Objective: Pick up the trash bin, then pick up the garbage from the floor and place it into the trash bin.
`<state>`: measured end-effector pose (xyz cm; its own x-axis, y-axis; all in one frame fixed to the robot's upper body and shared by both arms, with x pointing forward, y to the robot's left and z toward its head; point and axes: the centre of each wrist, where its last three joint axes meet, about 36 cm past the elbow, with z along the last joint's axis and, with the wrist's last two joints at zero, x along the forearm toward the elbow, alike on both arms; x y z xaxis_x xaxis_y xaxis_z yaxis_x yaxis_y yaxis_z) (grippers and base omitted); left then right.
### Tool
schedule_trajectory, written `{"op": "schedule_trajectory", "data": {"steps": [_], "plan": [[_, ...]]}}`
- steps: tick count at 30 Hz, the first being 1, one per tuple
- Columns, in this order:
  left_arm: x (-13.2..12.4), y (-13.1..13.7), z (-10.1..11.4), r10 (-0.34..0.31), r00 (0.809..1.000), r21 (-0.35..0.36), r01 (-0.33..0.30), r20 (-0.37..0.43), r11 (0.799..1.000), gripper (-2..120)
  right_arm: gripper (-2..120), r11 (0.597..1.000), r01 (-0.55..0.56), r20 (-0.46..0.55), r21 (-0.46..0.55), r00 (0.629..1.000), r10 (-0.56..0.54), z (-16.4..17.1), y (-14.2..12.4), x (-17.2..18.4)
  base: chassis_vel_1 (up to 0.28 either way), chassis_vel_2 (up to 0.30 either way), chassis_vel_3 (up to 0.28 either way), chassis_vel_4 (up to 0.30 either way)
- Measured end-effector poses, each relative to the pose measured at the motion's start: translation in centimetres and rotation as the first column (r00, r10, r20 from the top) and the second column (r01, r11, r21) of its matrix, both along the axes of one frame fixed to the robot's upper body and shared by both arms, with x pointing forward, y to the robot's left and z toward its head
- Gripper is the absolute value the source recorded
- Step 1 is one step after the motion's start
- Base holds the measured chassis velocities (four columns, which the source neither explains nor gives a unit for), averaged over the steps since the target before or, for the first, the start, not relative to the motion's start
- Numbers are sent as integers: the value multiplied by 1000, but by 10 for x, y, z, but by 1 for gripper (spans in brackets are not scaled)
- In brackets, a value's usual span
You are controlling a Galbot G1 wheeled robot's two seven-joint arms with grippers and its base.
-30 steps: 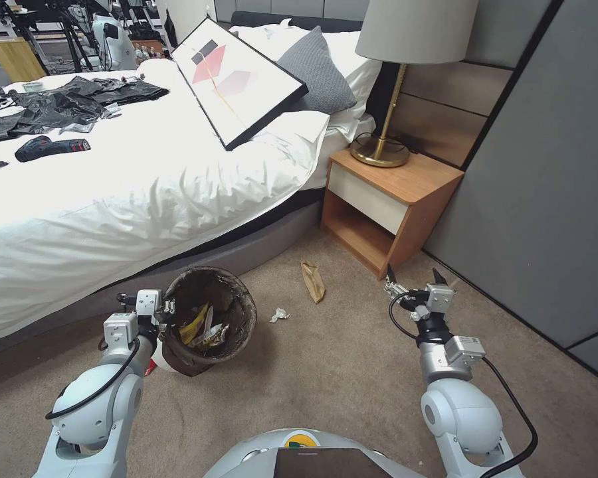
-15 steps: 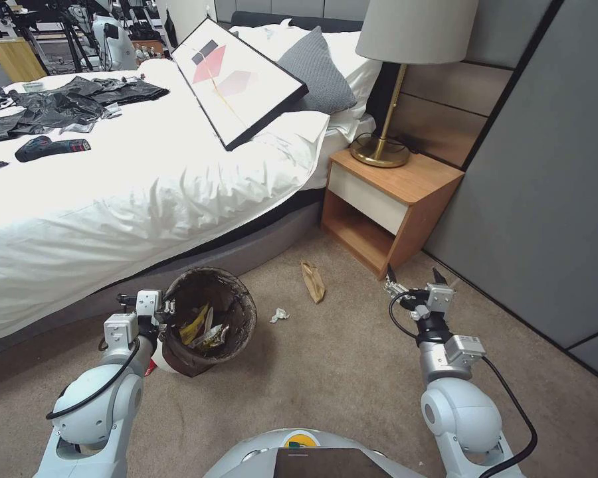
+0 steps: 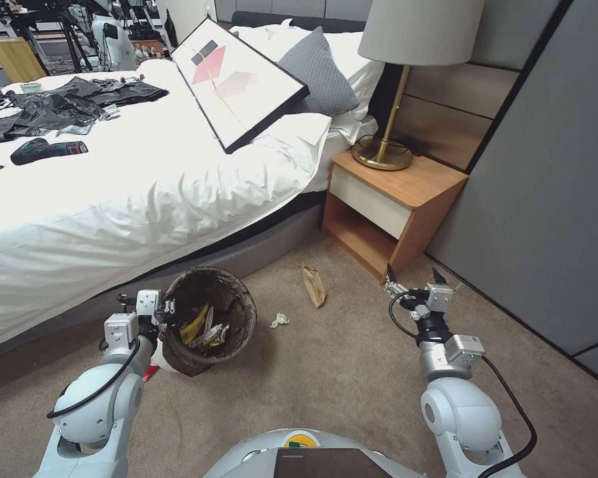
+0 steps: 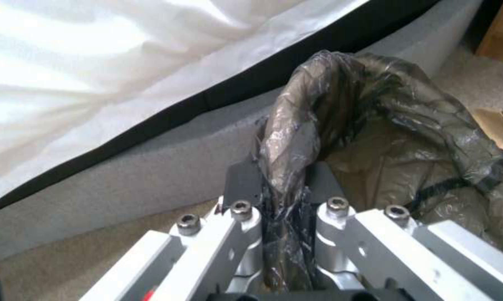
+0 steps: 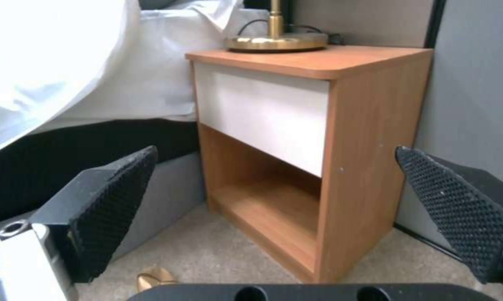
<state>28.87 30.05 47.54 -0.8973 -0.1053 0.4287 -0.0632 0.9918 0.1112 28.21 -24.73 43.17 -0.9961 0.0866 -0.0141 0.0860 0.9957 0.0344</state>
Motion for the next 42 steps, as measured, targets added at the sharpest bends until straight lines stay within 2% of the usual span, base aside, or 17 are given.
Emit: {"op": "schedule_trajectory", "data": {"steps": [5, 8, 11, 12, 13, 15, 16, 18, 20, 21, 23, 28, 29, 32, 33, 39, 42], "plan": [[0, 1, 0, -3, 1000, 4, 3, 0, 1000, 6, 100, 998, -62, -67, 17, 996, 63, 21, 4, 7, 0, 0, 0, 0], [0, 1, 2, -6, 1000, 9, 6, 2, 1000, 6, 100, 986, -147, -208, 85, 965, 162, 47, 7, 37, 0, 0, 0, 0], [0, 1, 2, -7, 1000, 10, 7, 3, 1000, 6, 100, 980, -181, -260, 80, 946, 196, 53, 6, 46, 0, 0, 0, 0], [-1, 0, 2, -8, 1000, 10, 8, 2, 1000, 6, 100, 966, -243, -356, 84, 898, 257, 60, 3, 66, 0, 0, 0, 0], [-1, 0, 2, -8, 1000, 10, 8, 2, 1000, 6, 100, 966, -243, -356, 84, 898, 257, 60, 3, 66, 0, 0, 0, 0], [-2, -1, 2, -7, 1000, 9, 7, -1, 1000, 6, 100, 943, -308, -459, 127, 825, 331, 68, 2, 113, 0, 0, 0, 0], [-2, -1, 2, -7, 1000, 9, 7, -1, 1000, 6, 100, 943, -308, -459, 127, 825, 331, 68, 2, 113, 0, 0, 0, 0], [-3, -2, 1, -5, 1000, 11, 5, -3, 1000, 6, 100, 931, -327, -498, 163, 787, 364, 73, 5, 141, 0, 0, 0, 0], [-4, -2, 1, -2, 1000, 11, 3, -5, 1000, 6, 100, 912, -348, -557, 219, 723, 410, 78, 16, 175, 0, 0, 0, 0], [-4, -2, 1, -2, 1000, 11, 3, -5, 1000, 6, 100, 912, -348, -557, 219, 723, 410, 78, 16, 175, 0, 0, 0, 0], [-5, -3, 1, -2, 1000, 12, 2, -7, 1000, 6, 100, 900, -348, -585, 261, 685, 434, 83, 31, 210, 0, 0, 0, 0], [-8, -1, 4, 1, 1000, 17, -1, -8, 1000, 6, 100, 898, -318, -658, 304, 611, 439, 56, 54, 254, 0, 0, 0, 0], [-8, -1, 4, 1, 1000, 17, -1, -8, 1000, 6, 100, 898, -318, -658, 304, 611, 439, 56, 54, 254, 0, 0, 0, 0], [-10, -1, 3, 4, 1000, 18, -4, -13, 1000, 6, 100, 903, -292, -707, 315, 562, 429, 26, 73, 279, 0, 0, 0, 0], [-10, -1, 3, 4, 1000, 18, -4, -13, 1000, 6, 100, 903, -292, -707, 315, 562, 429, 26, 73, 279, 0, 0, 0, 0], [-12, 0, 1, 12, 1000, 12, -12, -15, 1000, 6, 100, 910, -293, -751, 292, 519, 408, -22, 120, 310, 0, 0, 0, 0], [-13, 0, 1, 12, 1000, 11, -12, -16, 1000, 6, 100, 922, -285, -771, 261, 513, 376, -40, 123, 319, 0, 0, 0, 0]]}}
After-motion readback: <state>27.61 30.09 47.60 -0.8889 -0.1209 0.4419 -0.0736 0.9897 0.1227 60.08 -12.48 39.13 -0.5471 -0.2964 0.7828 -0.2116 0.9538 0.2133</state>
